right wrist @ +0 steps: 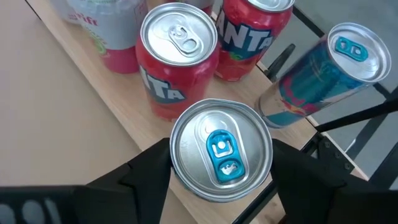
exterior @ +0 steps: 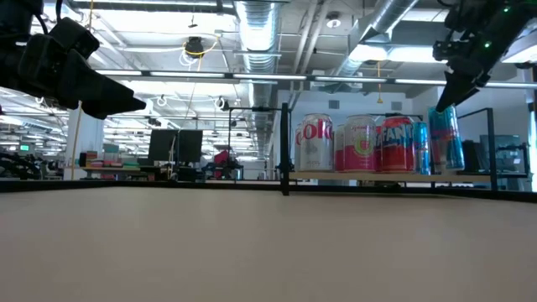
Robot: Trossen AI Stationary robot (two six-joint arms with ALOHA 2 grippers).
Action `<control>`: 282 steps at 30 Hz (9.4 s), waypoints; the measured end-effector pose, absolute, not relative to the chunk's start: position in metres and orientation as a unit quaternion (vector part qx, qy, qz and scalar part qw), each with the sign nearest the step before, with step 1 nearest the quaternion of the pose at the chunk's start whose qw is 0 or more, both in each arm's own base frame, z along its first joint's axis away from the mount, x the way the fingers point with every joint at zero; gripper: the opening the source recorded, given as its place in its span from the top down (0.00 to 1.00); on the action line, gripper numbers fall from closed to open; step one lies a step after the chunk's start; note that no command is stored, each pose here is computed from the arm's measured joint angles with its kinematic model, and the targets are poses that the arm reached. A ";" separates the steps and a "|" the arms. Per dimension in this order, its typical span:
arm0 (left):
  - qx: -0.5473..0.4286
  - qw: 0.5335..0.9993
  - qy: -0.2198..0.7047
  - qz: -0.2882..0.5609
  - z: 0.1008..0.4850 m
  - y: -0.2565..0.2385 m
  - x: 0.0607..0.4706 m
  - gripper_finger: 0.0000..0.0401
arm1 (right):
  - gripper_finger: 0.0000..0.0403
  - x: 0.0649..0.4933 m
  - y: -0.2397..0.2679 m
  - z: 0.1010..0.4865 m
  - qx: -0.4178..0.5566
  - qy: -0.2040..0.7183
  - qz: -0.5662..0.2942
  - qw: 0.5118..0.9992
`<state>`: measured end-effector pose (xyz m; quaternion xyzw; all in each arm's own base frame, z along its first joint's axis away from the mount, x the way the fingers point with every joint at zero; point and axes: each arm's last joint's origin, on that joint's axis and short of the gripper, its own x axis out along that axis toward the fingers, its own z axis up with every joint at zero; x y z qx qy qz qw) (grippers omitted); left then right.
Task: Place canned beverage on shelf
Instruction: Put the blue soda can on the shelf
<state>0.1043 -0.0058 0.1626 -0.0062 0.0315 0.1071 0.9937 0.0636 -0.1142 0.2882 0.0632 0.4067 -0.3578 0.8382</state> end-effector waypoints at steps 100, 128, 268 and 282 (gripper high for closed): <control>-0.006 0.994 0.032 0.107 0.163 -0.006 0.104 0.29 | 0.96 0.133 -0.095 0.270 0.081 0.600 -0.389 0.694; -0.006 0.994 0.032 0.107 0.163 -0.006 0.104 0.29 | 0.96 0.130 -0.091 0.246 0.102 0.632 -0.365 0.676; -0.006 0.994 0.032 0.107 0.163 -0.006 0.104 0.29 | 0.96 0.130 -0.105 0.237 0.044 0.596 -0.456 0.659; -0.006 0.994 0.032 0.107 0.163 -0.006 0.104 0.29 | 0.96 0.131 -0.106 0.236 0.051 0.596 -0.441 0.669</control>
